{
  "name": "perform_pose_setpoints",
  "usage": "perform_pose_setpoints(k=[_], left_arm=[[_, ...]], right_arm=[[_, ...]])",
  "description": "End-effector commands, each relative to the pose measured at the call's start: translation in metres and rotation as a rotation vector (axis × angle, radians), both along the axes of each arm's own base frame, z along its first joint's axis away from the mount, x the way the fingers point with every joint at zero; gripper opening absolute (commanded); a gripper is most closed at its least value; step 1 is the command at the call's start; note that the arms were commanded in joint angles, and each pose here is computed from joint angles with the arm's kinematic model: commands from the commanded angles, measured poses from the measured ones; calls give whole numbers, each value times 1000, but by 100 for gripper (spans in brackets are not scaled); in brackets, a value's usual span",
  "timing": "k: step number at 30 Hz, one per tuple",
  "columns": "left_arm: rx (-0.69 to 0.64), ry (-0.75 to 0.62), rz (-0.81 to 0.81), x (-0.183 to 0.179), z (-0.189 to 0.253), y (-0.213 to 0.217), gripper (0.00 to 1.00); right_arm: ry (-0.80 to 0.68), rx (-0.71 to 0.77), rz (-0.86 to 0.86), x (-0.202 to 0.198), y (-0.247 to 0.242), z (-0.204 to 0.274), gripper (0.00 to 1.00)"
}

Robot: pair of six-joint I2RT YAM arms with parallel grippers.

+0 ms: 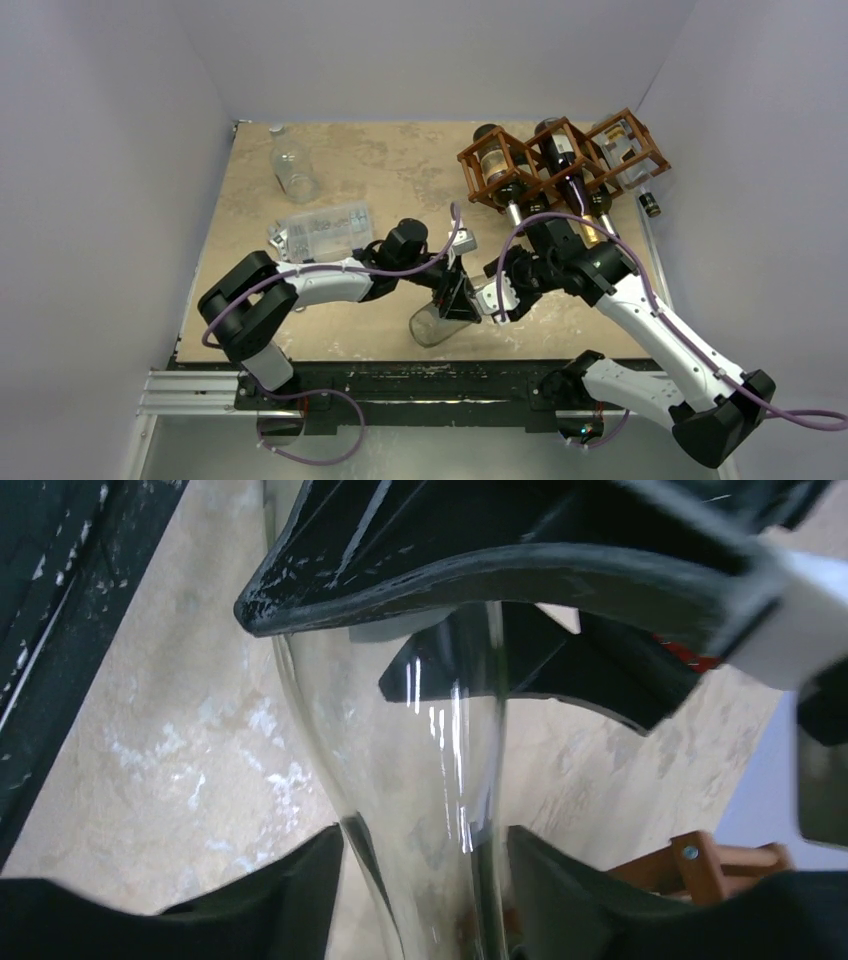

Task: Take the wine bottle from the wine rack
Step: Adjust the wine bottle.

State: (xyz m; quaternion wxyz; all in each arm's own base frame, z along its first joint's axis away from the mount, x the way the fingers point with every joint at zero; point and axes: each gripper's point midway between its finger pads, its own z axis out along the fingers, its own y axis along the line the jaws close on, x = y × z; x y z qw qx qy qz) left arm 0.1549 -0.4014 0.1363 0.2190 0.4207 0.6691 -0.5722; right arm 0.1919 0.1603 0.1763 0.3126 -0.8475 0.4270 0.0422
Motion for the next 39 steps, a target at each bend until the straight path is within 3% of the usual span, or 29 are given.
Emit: perform_pose_setpoints(k=[1, 4, 9, 21, 26, 29, 32, 39], left_arm=[[-119, -162, 63, 10, 36, 1, 0], [-131, -177, 84, 9, 39, 6, 0], [-122, -206, 126, 10, 39, 15, 0], [-118, -343, 363, 27, 64, 52, 0], [-120, -440, 513, 40, 79, 78, 0], [-129, -495, 579, 45, 87, 93, 0], [-172, -533, 596, 43, 96, 99, 0], [-271, -547, 571, 32, 110, 92, 0]], right_arm=[[-21, 233, 50, -6, 34, 45, 76], [13, 269, 69, -14, 39, 47, 91], [81, 351, 98, -31, 48, 71, 98], [348, 678, 103, -76, 46, 131, 99], [452, 743, -15, -63, 47, 120, 99], [591, 814, -125, -49, 44, 112, 99], [668, 887, -130, -44, 48, 124, 99], [813, 881, -223, -15, 59, 135, 99]])
